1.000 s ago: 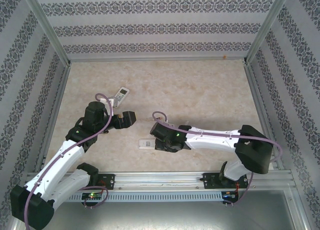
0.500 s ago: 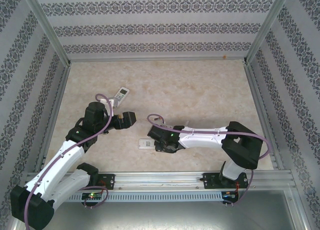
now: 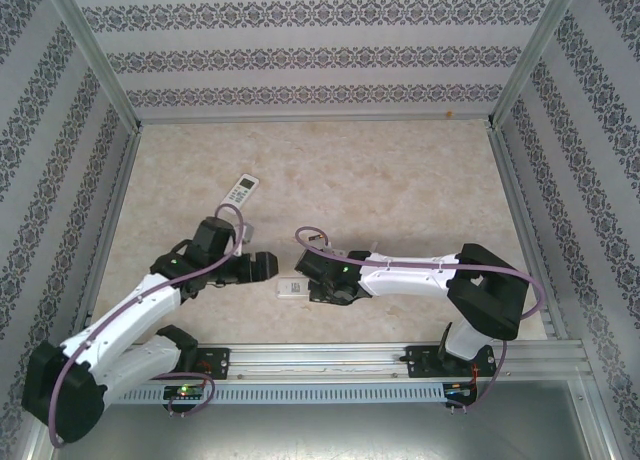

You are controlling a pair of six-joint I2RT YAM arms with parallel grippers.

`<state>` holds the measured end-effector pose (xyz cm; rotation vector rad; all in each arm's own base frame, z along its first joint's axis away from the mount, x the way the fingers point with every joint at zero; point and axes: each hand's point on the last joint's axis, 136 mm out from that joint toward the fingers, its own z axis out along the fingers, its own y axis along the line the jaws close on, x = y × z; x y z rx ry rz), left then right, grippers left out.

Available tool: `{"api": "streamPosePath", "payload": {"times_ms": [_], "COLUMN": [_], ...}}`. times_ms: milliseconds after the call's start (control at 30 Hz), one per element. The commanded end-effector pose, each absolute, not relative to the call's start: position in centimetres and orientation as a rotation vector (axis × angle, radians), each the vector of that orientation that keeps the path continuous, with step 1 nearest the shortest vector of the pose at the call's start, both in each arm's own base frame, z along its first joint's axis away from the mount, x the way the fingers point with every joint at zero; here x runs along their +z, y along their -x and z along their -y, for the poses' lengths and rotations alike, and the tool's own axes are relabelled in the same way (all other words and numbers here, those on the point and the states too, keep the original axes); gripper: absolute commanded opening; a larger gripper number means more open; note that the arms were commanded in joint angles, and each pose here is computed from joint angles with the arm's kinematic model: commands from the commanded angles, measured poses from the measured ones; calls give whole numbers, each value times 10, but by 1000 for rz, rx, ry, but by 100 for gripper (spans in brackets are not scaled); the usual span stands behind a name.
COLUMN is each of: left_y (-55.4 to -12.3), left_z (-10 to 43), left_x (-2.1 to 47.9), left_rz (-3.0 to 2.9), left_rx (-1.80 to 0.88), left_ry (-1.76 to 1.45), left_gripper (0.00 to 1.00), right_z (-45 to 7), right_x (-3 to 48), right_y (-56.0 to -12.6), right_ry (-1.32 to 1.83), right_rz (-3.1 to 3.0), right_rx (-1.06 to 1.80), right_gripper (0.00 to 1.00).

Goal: Load the batteries into the remote control

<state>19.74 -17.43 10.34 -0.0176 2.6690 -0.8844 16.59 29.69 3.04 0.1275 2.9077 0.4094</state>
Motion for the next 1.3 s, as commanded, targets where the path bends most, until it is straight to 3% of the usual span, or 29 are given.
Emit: {"api": "streamPosePath", "payload": {"times_ms": [0, 267, 567, 1033, 1267], "left_y": [-171, -167, -175, -179, -183], "left_z": [183, 188, 191, 188, 189], "left_x": [80, 44, 19, 8, 11], "left_rz": [-2805, -2940, -2985, -2994, -2972], "left_rx": [-935, -879, -830, -784, -787], "left_ry": [66, 62, 63, 67, 74], "left_gripper": [79, 68, 45, 39, 39], "right_z": [-296, -302, -299, -296, -289], "right_x": [31, 26, 24, -13, 10], "right_y": [-175, -183, -187, -180, -185], "right_ry": [-106, -61, -24, -51, -92], "right_rz": [-2870, -2823, -2786, -2845, -2766], "right_rx": [389, 411, 400, 384, 443], "right_gripper": [16, 15, 15, 15, 23]}}
